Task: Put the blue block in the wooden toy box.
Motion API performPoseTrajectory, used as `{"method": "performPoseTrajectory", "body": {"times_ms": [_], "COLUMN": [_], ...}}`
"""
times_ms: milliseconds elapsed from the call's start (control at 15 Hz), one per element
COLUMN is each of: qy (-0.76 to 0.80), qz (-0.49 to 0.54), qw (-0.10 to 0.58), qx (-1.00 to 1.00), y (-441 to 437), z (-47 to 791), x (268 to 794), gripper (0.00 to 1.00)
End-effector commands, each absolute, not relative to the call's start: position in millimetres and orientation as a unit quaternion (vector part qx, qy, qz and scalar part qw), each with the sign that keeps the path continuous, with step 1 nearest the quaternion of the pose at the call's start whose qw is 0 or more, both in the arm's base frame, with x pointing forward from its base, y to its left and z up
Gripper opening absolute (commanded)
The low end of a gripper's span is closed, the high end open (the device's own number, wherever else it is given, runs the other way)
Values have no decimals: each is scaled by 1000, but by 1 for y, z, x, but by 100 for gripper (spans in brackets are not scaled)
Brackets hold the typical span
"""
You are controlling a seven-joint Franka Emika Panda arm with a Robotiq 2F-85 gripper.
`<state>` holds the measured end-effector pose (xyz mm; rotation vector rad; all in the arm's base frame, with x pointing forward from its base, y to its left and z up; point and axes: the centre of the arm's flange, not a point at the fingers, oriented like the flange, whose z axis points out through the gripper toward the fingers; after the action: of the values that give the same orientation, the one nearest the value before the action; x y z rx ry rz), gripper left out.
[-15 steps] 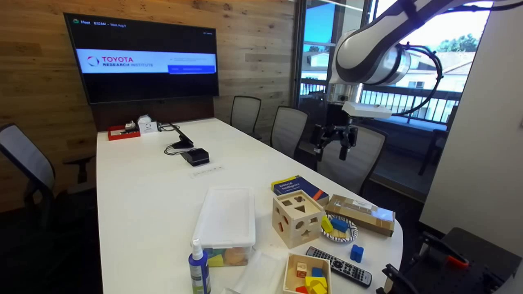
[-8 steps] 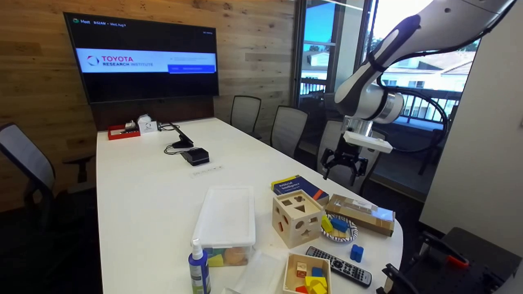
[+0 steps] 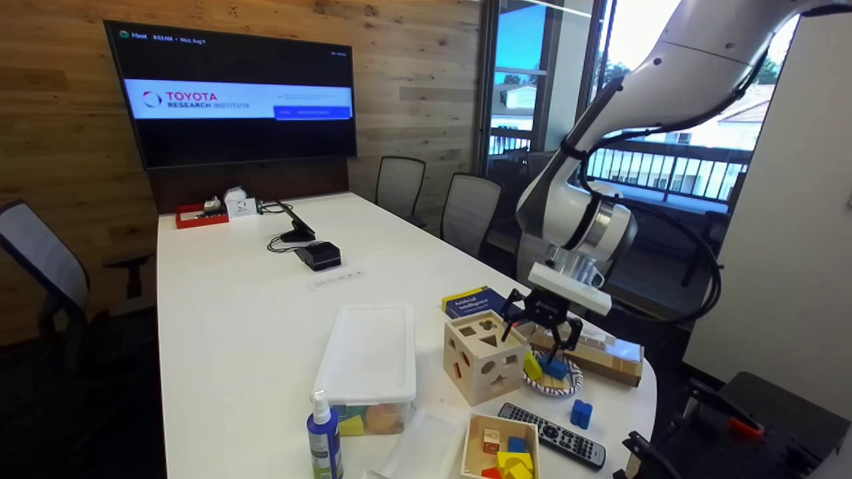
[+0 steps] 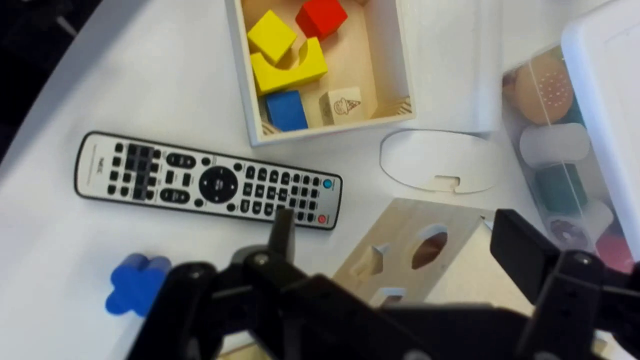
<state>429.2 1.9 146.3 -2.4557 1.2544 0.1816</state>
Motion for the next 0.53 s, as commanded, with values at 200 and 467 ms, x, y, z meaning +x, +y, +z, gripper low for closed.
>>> {"method": "performPoseTrajectory", "body": {"times_ms": [200, 467], "qy": [555, 579], "qz": [39, 45], "qw": [150, 118], "qx": [-818, -806], "y": [20, -3], "z": [116, 113], "x": [387, 377], "gripper": [100, 100]}}
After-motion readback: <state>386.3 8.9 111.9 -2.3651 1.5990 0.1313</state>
